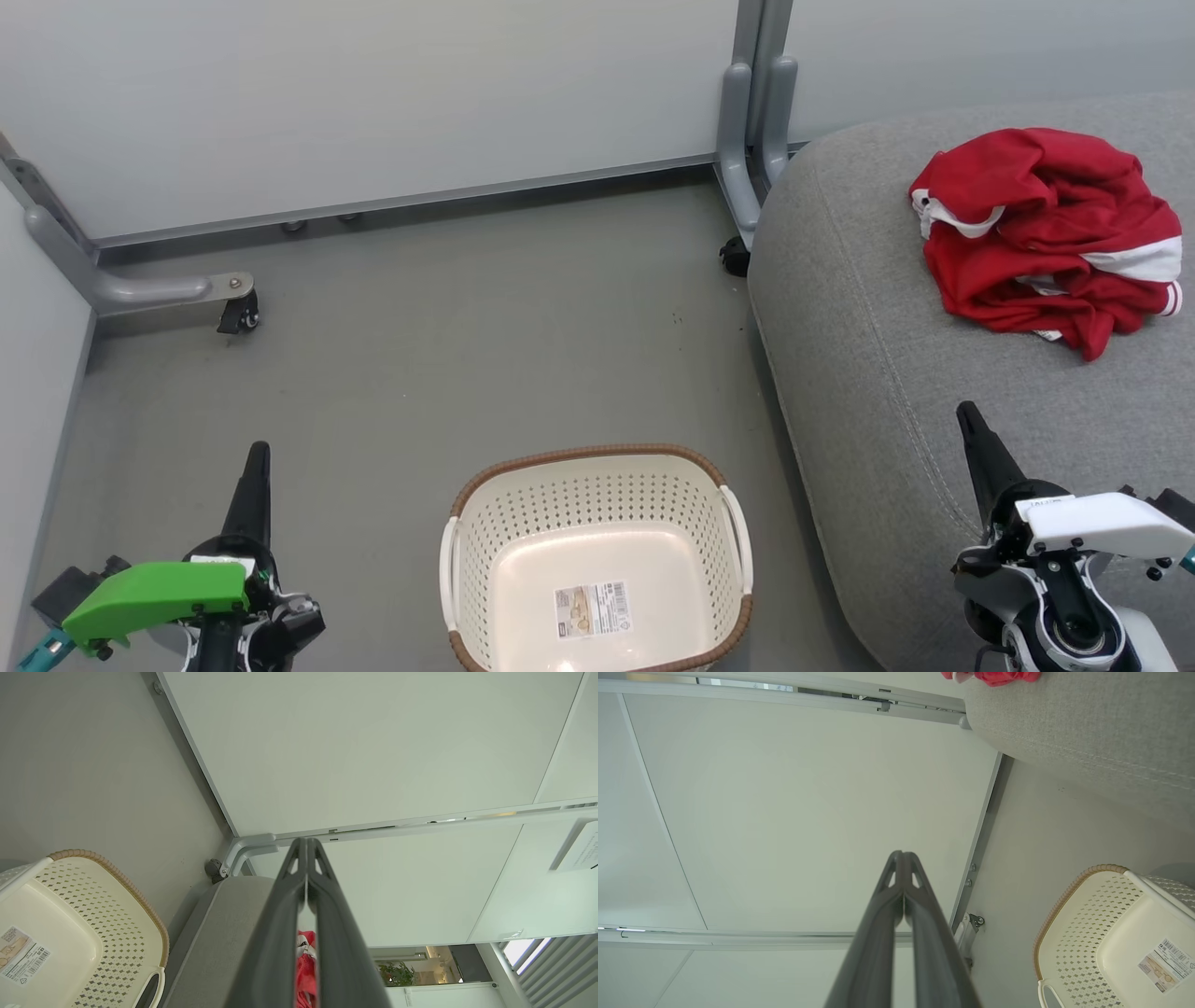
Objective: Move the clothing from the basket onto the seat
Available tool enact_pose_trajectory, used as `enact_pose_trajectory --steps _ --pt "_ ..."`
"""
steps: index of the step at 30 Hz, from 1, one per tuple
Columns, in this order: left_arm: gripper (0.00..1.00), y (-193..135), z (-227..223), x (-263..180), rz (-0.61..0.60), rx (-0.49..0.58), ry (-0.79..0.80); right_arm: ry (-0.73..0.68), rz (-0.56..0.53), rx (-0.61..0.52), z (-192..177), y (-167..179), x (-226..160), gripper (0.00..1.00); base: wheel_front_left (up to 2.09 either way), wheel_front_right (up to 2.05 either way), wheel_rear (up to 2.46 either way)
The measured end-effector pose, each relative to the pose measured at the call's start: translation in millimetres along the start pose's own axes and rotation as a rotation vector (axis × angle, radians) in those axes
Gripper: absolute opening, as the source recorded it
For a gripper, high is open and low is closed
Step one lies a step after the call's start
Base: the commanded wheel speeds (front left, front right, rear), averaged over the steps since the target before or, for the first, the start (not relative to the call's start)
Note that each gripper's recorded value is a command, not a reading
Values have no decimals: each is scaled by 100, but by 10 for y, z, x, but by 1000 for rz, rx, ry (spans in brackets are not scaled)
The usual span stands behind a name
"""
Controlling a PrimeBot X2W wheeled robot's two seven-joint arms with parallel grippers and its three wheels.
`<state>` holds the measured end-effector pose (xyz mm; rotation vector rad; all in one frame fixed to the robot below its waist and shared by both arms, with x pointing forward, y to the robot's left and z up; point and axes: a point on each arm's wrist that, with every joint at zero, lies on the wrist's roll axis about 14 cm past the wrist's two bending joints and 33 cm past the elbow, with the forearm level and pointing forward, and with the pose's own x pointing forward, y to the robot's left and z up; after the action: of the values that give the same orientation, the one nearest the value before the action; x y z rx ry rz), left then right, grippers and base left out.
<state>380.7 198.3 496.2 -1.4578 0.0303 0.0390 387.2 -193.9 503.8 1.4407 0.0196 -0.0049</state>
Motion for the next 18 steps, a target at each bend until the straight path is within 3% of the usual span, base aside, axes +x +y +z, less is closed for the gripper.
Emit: enact_pose_trajectory --steps 18 --pt "0 -65 12 56 -29 -109 8 -8 9 122 58 7 8 0 0 0 0"
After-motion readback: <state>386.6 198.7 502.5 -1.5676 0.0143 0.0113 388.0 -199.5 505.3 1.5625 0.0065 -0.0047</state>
